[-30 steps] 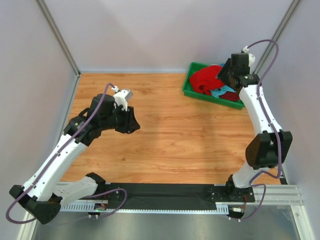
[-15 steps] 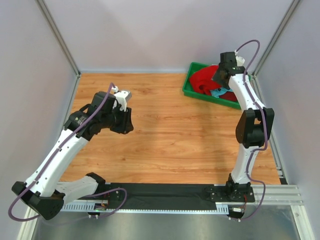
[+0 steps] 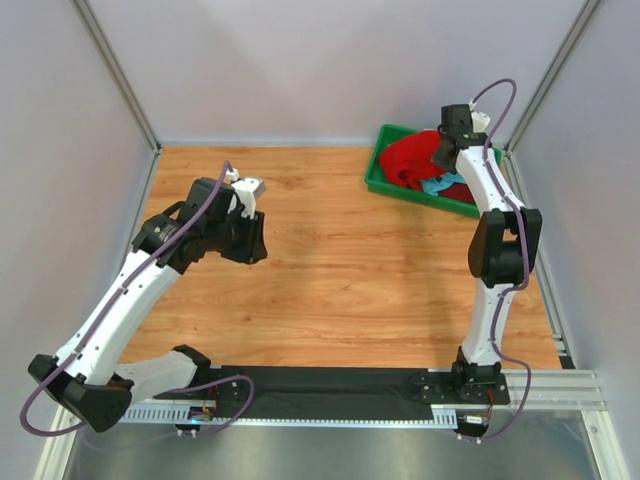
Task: Fold and stack the t-shirts
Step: Grab the tshirt from the pile, then move the tshirt to the center of the board
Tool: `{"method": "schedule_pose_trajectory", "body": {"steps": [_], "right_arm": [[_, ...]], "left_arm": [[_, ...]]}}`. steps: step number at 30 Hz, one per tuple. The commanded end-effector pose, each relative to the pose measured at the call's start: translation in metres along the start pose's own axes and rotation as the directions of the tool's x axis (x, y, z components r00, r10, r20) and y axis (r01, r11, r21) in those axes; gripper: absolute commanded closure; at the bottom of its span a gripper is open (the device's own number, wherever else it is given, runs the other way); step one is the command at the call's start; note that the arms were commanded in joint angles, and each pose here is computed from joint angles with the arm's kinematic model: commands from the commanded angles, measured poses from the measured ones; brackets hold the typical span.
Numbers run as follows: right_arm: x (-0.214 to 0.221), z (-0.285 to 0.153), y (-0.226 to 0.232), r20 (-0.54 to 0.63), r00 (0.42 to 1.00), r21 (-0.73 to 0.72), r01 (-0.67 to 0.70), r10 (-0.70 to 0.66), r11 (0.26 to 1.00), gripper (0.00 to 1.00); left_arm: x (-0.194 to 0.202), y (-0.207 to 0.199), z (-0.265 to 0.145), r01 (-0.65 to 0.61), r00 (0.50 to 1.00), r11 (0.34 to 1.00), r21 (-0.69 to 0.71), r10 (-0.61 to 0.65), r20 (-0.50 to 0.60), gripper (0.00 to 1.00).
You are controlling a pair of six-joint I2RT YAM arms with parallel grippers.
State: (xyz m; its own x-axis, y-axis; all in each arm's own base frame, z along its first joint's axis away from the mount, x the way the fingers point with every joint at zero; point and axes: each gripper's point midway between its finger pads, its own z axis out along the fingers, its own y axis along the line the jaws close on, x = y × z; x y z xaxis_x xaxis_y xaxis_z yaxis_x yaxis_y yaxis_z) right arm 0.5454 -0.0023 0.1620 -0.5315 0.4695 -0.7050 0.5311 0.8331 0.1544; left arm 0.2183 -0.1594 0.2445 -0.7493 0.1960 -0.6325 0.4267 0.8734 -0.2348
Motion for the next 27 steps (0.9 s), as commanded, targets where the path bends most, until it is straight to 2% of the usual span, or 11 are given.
{"method": "schedule_pose_trajectory", "body": {"steps": [1, 2, 3, 8, 12, 16, 17, 20, 23, 26, 27], "right_arm": [[-0.043, -0.005, 0.001, 0.115, 0.993, -0.02, -0.031, 0.033, 0.999, 0.72], [-0.046, -0.007, 0.002, 0.119, 0.992, -0.024, -0.028, 0.031, 0.999, 0.82], [-0.055, -0.012, 0.004, 0.136, 0.99, -0.033, -0.029, 0.033, 0.999, 1.0], [-0.103, -0.057, 0.014, 0.248, 0.967, -0.093, -0.034, 0.056, 0.995, 1.0], [-0.169, -0.137, 0.042, 0.398, 0.904, -0.263, -0.051, 0.156, 0.964, 1.0], [-0.216, -0.239, 0.08, 0.497, 0.812, -0.511, -0.011, 0.306, 0.859, 1.0], [-0.215, -0.274, 0.092, 0.507, 0.798, -0.572, 0.03, 0.325, 0.819, 1.0], [-0.22, -0.341, 0.104, 0.555, 0.744, -0.655, 0.114, 0.373, 0.747, 1.0], [-0.199, -0.412, 0.128, 0.551, 0.736, -0.739, 0.209, 0.395, 0.641, 1.0], [-0.176, -0.454, 0.131, 0.52, 0.759, -0.783, 0.239, 0.393, 0.574, 1.0], [-0.166, -0.455, 0.133, 0.5, 0.778, -0.791, 0.232, 0.38, 0.566, 1.0]], "left_arm": [[-0.011, 0.0, -0.008, 0.005, 1.0, 1.0, -0.003, -0.004, 0.029, 0.57], [-0.012, -0.001, -0.008, 0.009, 0.999, 1.0, -0.002, -0.008, 0.031, 0.57], [-0.013, 0.0, -0.007, 0.013, 0.999, 1.0, -0.005, -0.013, 0.03, 0.57], [-0.02, 0.003, -0.01, 0.036, 0.999, 0.999, -0.03, -0.035, 0.041, 0.6], [-0.027, 0.01, -0.019, 0.064, 0.994, 0.996, -0.068, -0.058, 0.094, 0.61], [-0.033, 0.015, -0.031, 0.087, 0.986, 0.992, -0.095, -0.072, 0.148, 0.61], [-0.035, 0.016, -0.036, 0.092, 0.983, 0.991, -0.099, -0.074, 0.167, 0.61], [-0.038, 0.019, -0.043, 0.108, 0.976, 0.987, -0.115, -0.083, 0.203, 0.6], [-0.042, 0.022, -0.056, 0.119, 0.964, 0.984, -0.133, -0.082, 0.254, 0.59], [-0.048, 0.025, -0.071, 0.129, 0.952, 0.979, -0.158, -0.078, 0.295, 0.58], [-0.049, 0.029, -0.076, 0.137, 0.947, 0.974, -0.18, -0.075, 0.311, 0.58]]}}
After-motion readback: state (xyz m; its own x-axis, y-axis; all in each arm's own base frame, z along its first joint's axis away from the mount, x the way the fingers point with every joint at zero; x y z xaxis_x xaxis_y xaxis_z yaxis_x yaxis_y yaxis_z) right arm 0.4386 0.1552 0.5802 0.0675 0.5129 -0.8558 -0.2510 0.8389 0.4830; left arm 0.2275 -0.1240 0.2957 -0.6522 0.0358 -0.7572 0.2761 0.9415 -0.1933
